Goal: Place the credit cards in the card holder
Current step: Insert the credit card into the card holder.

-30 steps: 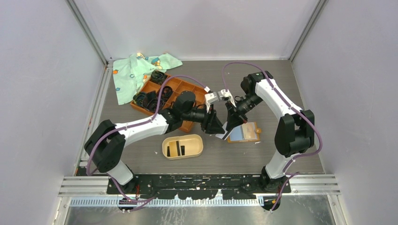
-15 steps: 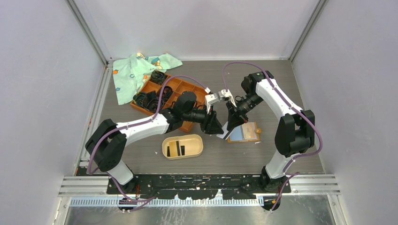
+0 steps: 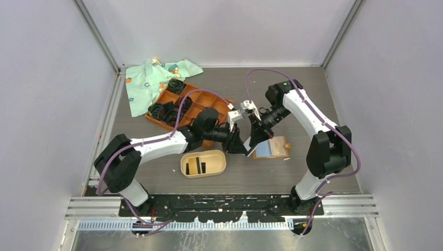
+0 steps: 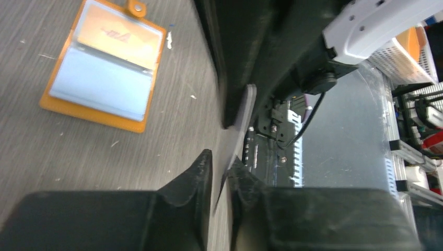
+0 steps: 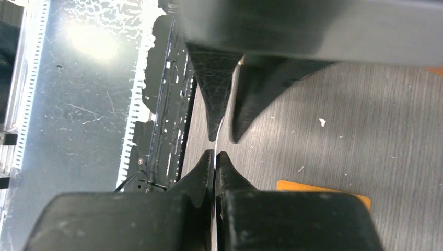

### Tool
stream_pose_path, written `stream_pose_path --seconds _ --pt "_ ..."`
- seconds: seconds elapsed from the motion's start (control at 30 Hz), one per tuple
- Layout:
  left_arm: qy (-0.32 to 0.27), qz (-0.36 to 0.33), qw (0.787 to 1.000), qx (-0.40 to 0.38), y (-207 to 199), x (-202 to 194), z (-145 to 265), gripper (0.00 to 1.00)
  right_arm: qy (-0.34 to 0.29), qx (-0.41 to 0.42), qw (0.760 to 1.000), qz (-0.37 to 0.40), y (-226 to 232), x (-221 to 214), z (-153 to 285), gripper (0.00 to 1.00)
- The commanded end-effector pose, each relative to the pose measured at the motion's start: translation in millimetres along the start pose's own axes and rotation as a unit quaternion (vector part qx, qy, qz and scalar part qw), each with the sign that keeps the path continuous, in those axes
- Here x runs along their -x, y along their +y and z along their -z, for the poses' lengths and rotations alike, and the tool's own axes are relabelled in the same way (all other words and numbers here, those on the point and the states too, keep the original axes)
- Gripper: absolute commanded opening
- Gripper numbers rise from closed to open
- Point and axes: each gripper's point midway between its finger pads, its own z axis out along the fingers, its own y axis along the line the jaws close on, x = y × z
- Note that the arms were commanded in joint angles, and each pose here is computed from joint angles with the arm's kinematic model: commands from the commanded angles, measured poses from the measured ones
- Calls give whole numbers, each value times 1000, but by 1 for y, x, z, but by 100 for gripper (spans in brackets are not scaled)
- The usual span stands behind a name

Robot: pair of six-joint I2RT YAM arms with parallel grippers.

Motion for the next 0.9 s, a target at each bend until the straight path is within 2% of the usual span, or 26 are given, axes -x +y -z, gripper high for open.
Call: stream_pose_path --seconds 0.0,0.1,0.17,0.37,0.47,0.53,0.67,0.87 --pt "-44 -32 999 -9 -16 28 7 2 -21 27 999 -33 37 16 4 1" --pt "-60 -32 998 -3 -18 37 10 0 -22 28 999 -33 39 17 3 2" --pt "-73 -36 997 16 -18 43 16 0 -21 25 999 -30 41 18 4 12" --pt "-116 -64 986 104 -18 57 44 0 -50 -2 998 -32 40 28 17 52" --pt "-138 -97 973 157 -23 63 56 0 -72 -20 997 -20 39 38 27 61" --pt "-160 -135 952 225 -24 72 70 0 -84 -31 996 -6 40 45 32 65" --pt "-164 -204 908 328 -30 78 90 0 -110 -50 992 26 43 59 41 71" --pt "-166 -287 853 404 -46 93 106 0 -126 -73 981 131 58 69 47 83"
